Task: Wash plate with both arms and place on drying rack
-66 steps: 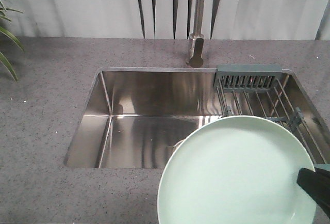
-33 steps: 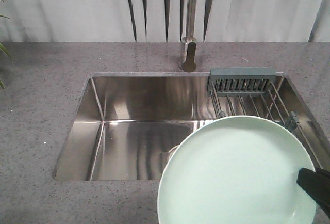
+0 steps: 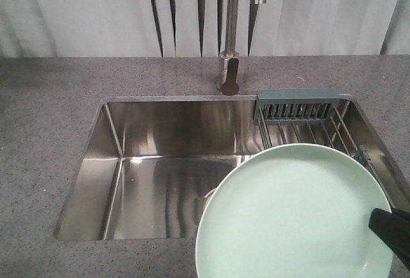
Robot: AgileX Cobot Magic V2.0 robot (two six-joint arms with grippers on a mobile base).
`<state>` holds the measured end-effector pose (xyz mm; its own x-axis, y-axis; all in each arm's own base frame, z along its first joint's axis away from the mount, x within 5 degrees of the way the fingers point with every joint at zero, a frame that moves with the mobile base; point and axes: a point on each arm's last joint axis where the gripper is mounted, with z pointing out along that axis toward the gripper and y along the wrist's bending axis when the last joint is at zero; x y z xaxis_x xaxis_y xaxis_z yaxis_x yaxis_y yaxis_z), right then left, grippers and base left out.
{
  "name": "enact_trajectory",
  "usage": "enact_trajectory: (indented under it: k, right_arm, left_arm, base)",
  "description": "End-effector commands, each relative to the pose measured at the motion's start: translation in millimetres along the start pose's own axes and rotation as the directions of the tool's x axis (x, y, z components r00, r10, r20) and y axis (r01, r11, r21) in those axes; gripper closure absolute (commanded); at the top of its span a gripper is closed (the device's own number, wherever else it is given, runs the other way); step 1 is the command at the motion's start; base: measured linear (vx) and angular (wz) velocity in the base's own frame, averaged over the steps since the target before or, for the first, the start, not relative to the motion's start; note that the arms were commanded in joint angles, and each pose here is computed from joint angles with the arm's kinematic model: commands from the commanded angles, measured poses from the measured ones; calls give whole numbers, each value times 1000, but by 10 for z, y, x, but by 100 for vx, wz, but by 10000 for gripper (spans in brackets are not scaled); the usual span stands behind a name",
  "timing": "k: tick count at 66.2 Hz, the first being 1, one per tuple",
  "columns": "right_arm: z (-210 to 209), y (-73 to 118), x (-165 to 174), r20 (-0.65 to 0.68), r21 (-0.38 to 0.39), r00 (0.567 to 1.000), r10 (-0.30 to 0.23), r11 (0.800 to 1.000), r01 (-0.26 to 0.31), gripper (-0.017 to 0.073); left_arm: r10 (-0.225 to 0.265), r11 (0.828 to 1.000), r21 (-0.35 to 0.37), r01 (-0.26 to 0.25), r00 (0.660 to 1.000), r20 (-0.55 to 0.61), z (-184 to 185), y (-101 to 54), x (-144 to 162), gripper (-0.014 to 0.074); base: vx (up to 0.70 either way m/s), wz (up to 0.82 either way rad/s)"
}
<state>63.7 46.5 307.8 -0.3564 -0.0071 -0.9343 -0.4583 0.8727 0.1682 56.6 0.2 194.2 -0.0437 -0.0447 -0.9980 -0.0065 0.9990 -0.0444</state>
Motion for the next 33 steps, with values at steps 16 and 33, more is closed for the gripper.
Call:
enact_trajectory:
  k: [16, 33]
  right_arm:
    - [-22, 11, -121, 71, -2, 997, 25, 1000, -25, 561]
    - [-22, 11, -121, 71, -2, 997, 25, 1000, -25, 561]
  left_arm:
    - [-12, 1000, 2, 12, 998, 68, -3, 2, -3, 599]
    - [-12, 1000, 2, 12, 998, 68, -3, 2, -3, 599]
  base:
    - [6, -2]
    - [7, 0]
